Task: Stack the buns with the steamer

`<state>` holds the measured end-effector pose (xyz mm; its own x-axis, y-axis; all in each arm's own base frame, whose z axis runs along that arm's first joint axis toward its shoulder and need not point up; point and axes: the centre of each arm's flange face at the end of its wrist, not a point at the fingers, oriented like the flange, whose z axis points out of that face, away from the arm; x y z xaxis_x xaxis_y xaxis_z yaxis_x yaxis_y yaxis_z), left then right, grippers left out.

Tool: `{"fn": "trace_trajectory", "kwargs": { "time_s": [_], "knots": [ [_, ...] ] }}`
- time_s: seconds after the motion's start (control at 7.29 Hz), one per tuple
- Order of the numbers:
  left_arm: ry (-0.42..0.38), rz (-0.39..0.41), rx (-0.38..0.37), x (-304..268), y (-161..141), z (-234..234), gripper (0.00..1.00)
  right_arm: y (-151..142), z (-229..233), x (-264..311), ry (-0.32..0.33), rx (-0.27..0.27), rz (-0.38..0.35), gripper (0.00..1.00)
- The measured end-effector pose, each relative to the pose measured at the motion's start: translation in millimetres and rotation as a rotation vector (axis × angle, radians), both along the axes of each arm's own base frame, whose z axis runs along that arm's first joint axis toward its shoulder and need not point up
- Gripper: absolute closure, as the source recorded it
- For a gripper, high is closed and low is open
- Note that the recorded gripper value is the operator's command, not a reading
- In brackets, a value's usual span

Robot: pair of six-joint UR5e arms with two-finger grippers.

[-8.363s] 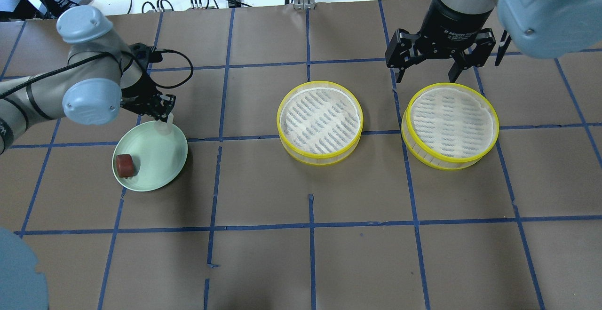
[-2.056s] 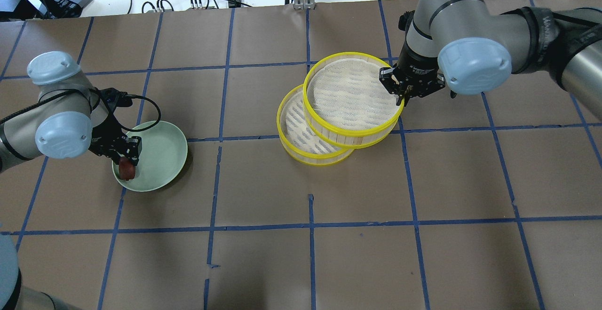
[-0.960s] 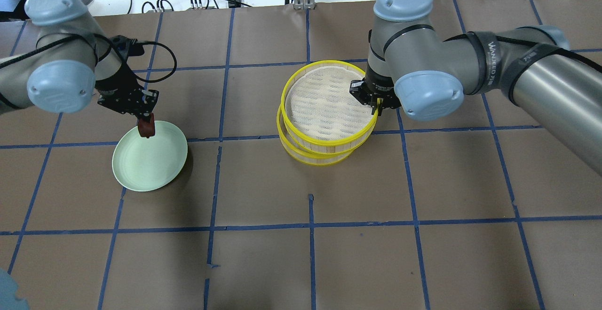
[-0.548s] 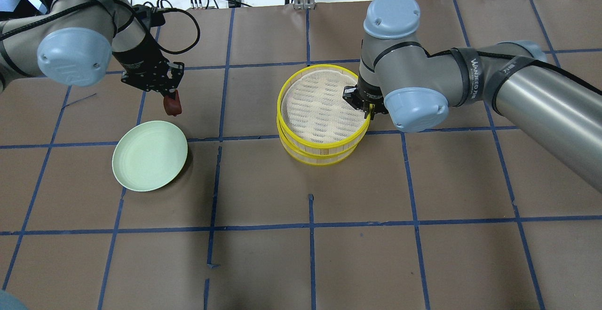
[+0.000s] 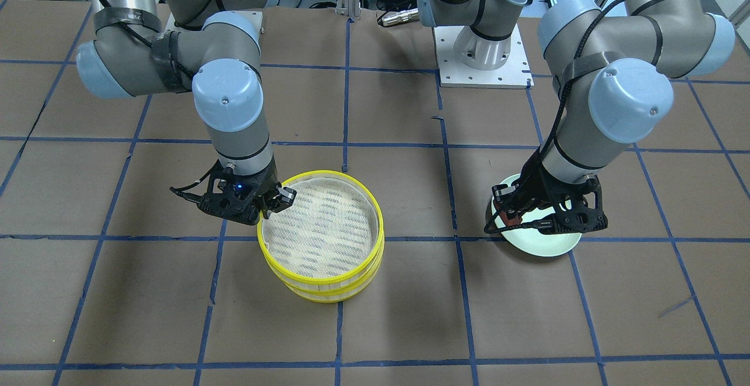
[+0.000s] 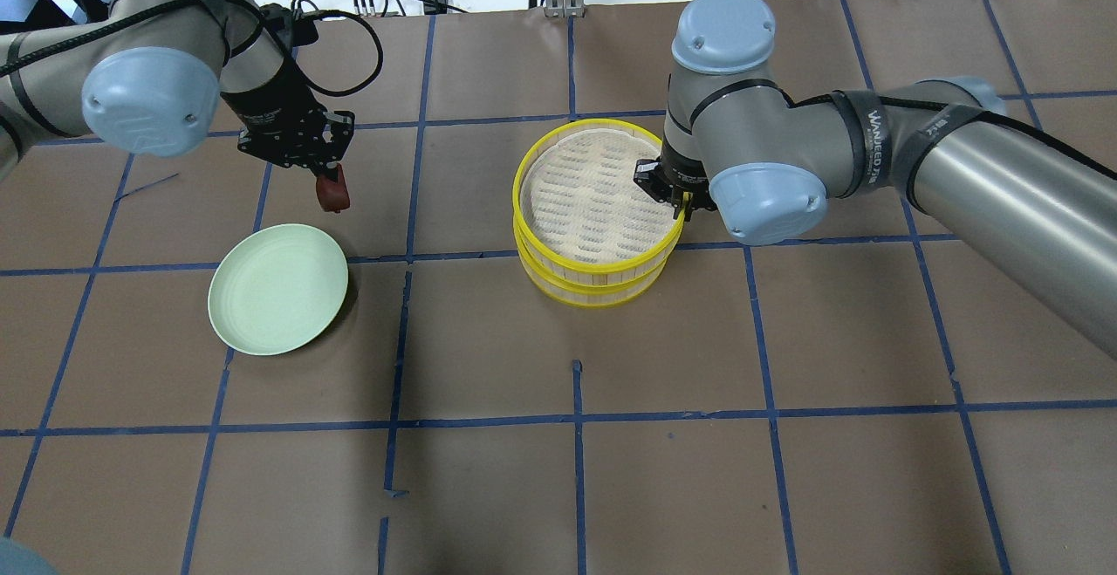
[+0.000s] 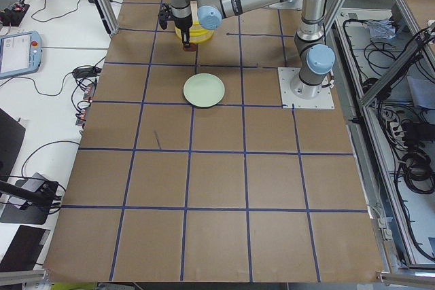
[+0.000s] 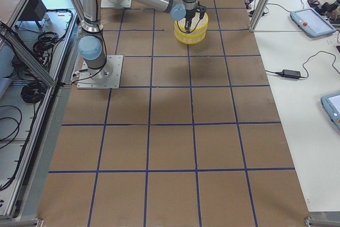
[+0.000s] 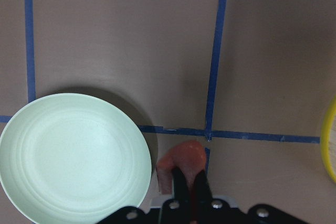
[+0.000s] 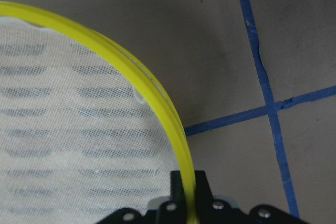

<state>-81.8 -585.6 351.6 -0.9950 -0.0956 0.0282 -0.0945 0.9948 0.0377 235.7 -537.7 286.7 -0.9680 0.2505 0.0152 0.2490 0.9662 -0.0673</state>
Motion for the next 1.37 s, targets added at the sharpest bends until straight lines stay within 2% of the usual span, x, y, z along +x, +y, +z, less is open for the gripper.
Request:
{"fn": "trace_trajectory", "kwargs": {
  "time_s": [0.55,0.82,0.96,1.1,1.23,1.37],
  "knots": [
    [0.0,-0.005,0.0,-3.2,0.6,0.3,1.0,1.2,2.7,3.3,-0.008,-0.005,0.001,0.9],
    [0.0,-0.008,-0.001,-5.1,1.0,1.0,1.0,1.7,-0.7,6.3,-0.008,0.0,0.007,0.87],
    [-0.001,-0.009,-0.002,-5.3,1.1,1.3,1.0,1.6,-1.4,6.4,-0.008,0.002,0.008,0.82],
    [-0.001,-0.009,-0.003,-5.4,1.2,1.5,1.0,1.4,-2.1,6.6,-0.007,0.003,0.01,0.71],
    [-0.002,-0.009,-0.003,-5.4,1.3,1.9,1.0,1.2,-2.7,6.6,-0.007,0.003,0.012,0.46],
    [-0.003,-0.009,-0.004,-5.3,1.4,2.2,1.0,1.0,-3.0,6.8,-0.008,0.003,0.014,0.32]
  ]
}}
